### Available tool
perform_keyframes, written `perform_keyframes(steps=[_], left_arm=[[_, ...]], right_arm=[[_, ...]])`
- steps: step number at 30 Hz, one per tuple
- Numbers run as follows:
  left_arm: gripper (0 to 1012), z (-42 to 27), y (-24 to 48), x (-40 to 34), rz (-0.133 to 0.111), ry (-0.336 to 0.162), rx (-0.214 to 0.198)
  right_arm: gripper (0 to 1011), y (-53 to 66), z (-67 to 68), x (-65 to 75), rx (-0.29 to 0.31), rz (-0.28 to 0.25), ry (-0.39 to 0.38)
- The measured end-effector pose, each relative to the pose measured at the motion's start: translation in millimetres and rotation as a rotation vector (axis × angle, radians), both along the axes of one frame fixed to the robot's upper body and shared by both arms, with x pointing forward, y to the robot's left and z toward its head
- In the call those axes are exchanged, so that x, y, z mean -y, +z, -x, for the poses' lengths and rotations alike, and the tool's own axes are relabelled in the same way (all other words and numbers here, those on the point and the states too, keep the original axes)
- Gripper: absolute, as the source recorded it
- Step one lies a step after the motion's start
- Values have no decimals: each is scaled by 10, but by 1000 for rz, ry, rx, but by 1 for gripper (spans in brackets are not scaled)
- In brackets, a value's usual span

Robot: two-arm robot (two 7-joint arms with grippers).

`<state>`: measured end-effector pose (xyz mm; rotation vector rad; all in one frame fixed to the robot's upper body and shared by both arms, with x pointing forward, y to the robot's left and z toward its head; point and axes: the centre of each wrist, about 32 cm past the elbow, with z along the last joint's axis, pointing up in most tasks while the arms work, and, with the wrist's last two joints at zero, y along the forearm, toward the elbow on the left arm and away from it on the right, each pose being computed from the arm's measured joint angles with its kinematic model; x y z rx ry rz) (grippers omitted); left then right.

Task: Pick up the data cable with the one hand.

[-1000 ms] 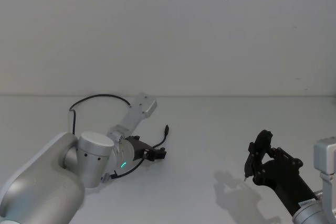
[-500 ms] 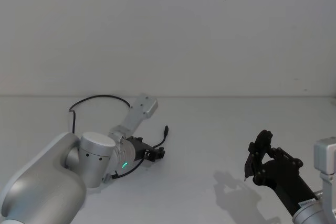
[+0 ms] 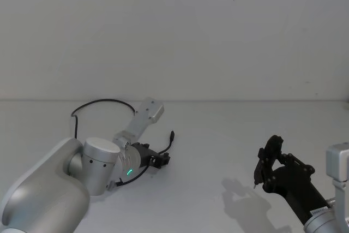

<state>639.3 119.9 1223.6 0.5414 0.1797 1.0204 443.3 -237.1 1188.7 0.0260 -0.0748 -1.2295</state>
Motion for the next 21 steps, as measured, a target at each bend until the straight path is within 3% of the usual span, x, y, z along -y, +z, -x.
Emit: perform_keyframes(steps=[21], left_arm=[[523, 0, -6, -2, -2, 1, -1]], right_arm=[[263, 0, 0, 0, 0, 0, 0]])
